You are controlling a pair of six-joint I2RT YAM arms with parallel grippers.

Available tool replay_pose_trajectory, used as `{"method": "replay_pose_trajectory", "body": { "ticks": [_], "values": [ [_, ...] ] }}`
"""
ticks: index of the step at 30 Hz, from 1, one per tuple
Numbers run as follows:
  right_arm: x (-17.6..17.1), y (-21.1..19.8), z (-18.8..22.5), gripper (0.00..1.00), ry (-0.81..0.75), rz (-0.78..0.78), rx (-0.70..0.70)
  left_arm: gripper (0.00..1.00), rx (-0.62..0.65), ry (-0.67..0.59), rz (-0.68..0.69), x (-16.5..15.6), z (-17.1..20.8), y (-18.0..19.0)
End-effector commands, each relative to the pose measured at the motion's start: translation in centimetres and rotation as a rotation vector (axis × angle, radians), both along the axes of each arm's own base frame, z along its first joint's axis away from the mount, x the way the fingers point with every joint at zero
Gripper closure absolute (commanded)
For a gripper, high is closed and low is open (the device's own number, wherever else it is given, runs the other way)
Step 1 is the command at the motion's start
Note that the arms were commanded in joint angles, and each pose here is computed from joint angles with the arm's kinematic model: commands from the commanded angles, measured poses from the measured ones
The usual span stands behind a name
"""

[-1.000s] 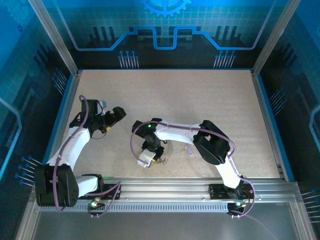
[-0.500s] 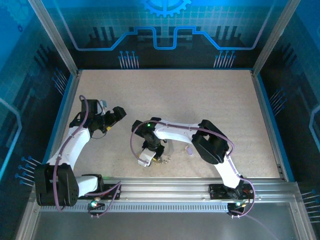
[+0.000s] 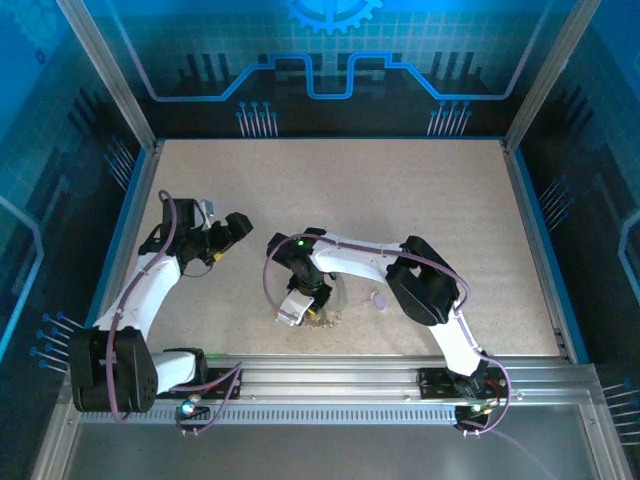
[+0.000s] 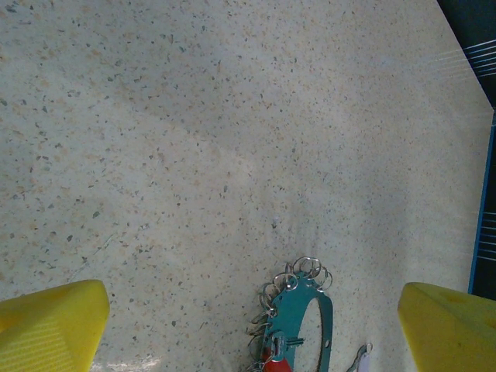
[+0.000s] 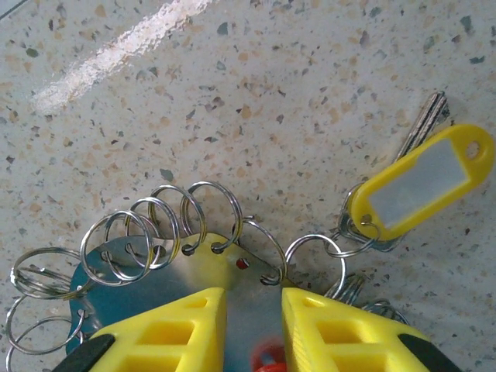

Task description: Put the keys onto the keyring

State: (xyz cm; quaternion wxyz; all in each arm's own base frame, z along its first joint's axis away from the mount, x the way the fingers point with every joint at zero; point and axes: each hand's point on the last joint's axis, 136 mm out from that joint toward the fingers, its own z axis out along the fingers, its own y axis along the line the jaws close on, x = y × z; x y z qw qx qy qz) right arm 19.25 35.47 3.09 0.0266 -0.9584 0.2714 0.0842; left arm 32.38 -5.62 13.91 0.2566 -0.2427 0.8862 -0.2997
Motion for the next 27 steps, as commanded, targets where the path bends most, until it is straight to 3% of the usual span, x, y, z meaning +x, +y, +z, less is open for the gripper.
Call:
{"method": "replay_pose_trajectory", "body": {
  "ticks": [1,27],
  "values": [
    [-0.9,-0.4,-0.3,0.73,0.045,-0.02,-0.016,0.03,-0.03,-0.008,0.003,0.3,0.5,0.0],
    [-1.4,0.9,-1.0,0.71,0.085,-0.033,0.001,0.03,-0.034,-0.008,0.001,0.4,0.5,-0.1]
  ]
}}
